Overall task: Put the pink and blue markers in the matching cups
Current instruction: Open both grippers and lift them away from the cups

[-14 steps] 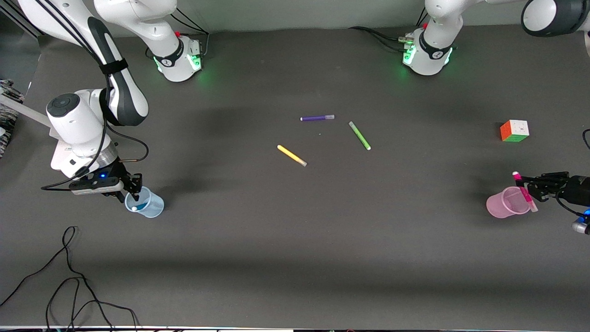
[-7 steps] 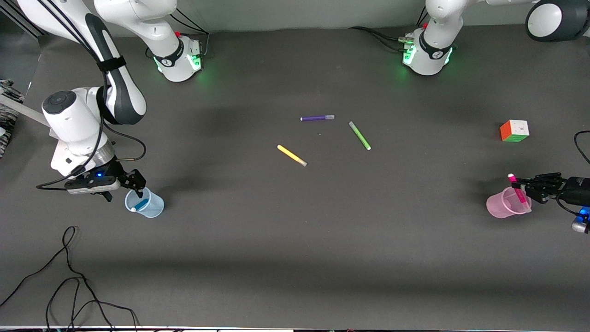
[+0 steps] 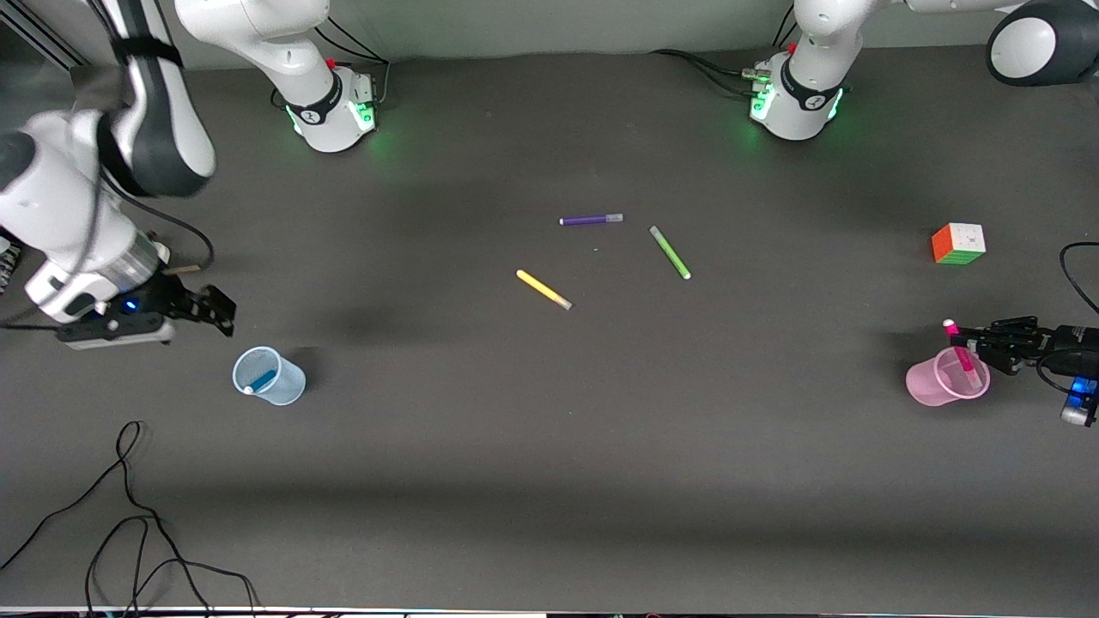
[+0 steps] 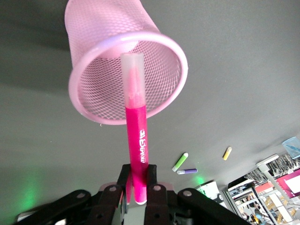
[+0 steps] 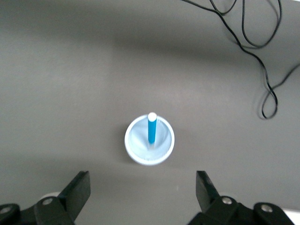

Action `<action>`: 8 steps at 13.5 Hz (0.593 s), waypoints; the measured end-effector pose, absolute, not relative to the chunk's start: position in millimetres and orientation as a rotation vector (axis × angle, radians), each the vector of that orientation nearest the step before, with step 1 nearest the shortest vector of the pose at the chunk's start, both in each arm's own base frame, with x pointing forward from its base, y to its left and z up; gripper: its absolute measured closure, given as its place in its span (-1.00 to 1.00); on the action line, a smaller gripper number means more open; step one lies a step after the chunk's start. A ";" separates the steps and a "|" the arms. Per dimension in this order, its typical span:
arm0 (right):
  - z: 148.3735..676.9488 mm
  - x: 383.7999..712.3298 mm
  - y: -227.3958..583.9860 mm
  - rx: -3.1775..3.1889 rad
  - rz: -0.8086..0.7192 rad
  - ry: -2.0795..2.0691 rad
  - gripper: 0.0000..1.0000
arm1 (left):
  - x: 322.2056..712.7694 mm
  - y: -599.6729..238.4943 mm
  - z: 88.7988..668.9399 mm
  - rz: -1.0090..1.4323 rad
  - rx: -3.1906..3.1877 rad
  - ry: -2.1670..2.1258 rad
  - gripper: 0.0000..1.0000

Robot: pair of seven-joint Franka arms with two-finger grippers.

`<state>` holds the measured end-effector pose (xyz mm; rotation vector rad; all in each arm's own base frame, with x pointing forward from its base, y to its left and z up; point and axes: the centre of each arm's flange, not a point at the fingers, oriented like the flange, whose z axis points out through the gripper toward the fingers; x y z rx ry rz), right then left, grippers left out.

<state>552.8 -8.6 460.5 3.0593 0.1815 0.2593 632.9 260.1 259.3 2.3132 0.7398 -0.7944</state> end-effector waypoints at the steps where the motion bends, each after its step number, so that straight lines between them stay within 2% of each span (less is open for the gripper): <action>1: 481.4 546.6 -4.4 3.068 0.229 0.186 -1.00 | 632.9 260.5 259.1 -0.793 2.312 0.740 0.67; 2: 498.0 539.0 0.1 3.075 0.204 0.191 -1.00 | 633.1 260.3 259.4 -0.791 2.312 0.739 0.58; 8: 549.8 498.0 13.2 3.093 0.138 0.165 -1.00 | 640.4 254.3 266.1 -0.764 2.345 0.715 -0.82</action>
